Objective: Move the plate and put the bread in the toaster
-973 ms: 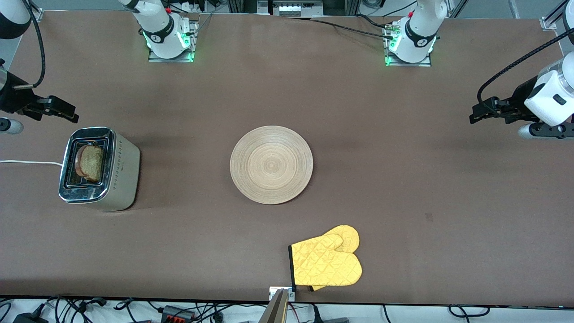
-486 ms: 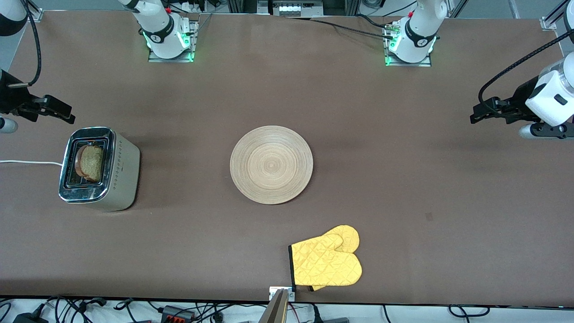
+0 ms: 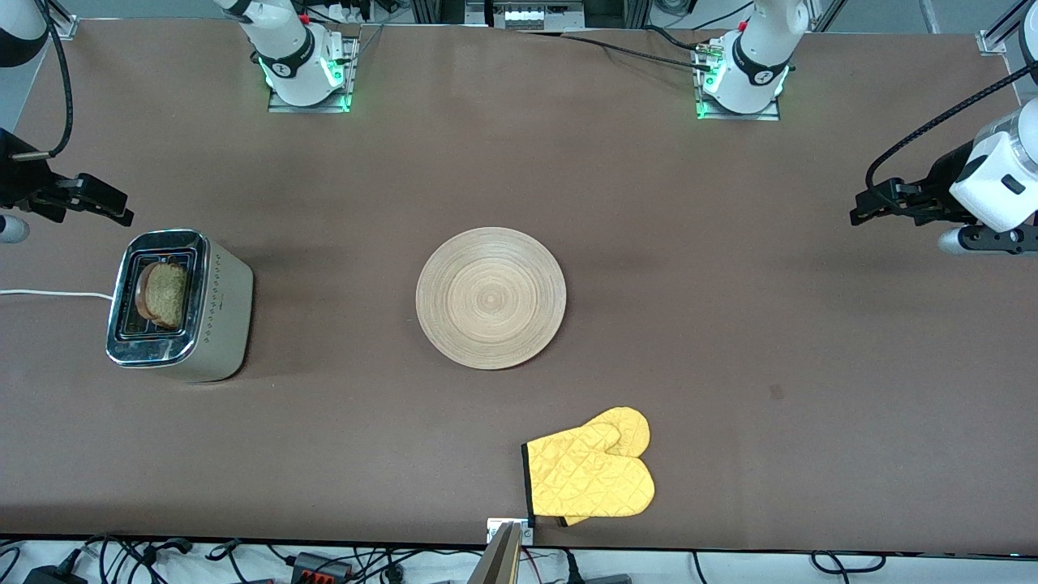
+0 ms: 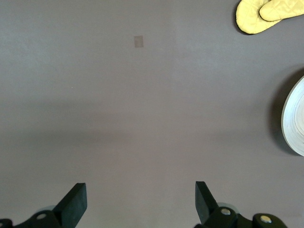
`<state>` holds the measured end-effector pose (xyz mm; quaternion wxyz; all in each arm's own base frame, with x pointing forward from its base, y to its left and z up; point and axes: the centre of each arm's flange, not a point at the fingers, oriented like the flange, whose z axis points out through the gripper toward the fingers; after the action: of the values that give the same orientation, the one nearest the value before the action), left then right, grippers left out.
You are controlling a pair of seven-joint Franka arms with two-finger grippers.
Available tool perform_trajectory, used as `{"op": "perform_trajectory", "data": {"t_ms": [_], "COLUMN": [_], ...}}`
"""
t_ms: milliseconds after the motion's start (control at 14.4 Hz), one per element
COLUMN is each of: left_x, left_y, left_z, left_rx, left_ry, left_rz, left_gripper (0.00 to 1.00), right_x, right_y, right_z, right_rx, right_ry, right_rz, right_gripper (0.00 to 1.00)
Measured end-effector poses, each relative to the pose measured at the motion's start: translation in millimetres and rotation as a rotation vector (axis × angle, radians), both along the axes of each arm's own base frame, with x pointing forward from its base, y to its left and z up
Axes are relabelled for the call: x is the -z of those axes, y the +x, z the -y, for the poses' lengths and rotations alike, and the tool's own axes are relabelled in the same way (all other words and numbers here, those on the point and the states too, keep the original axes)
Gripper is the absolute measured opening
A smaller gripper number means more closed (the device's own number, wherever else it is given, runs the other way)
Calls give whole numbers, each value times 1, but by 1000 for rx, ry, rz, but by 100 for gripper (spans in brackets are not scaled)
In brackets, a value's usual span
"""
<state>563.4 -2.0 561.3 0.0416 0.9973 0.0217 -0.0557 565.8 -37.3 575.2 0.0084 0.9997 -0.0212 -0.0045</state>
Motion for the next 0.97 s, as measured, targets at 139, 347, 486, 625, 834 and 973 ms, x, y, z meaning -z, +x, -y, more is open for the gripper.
{"op": "perform_trajectory", "data": {"t_ms": [139,347,486,625,834,973], "left_x": [0,0,0,0,0,0], "left_y": [0,0,0,0,0,0], "left_z": [0,0,0,0,-1,-1], "left_rx": [0,0,0,0,-1,-1], "left_ry": [0,0,0,0,0,0], "left_rz": [0,0,-1,-1,-1,-1], "left_gripper": [100,100,100,100,100,100], "right_x": [-2,-2,-2,-2,-2,-2], "right_y": [0,0,0,0,0,0], "right_z": [0,1,2,5,2,2], "right_rx": [0,1,3,9,3,2], "right_ry": [0,0,0,0,0,0], "right_rz": [5,5,4,4,4,4], "right_gripper": [100,100,100,100,100,100]}}
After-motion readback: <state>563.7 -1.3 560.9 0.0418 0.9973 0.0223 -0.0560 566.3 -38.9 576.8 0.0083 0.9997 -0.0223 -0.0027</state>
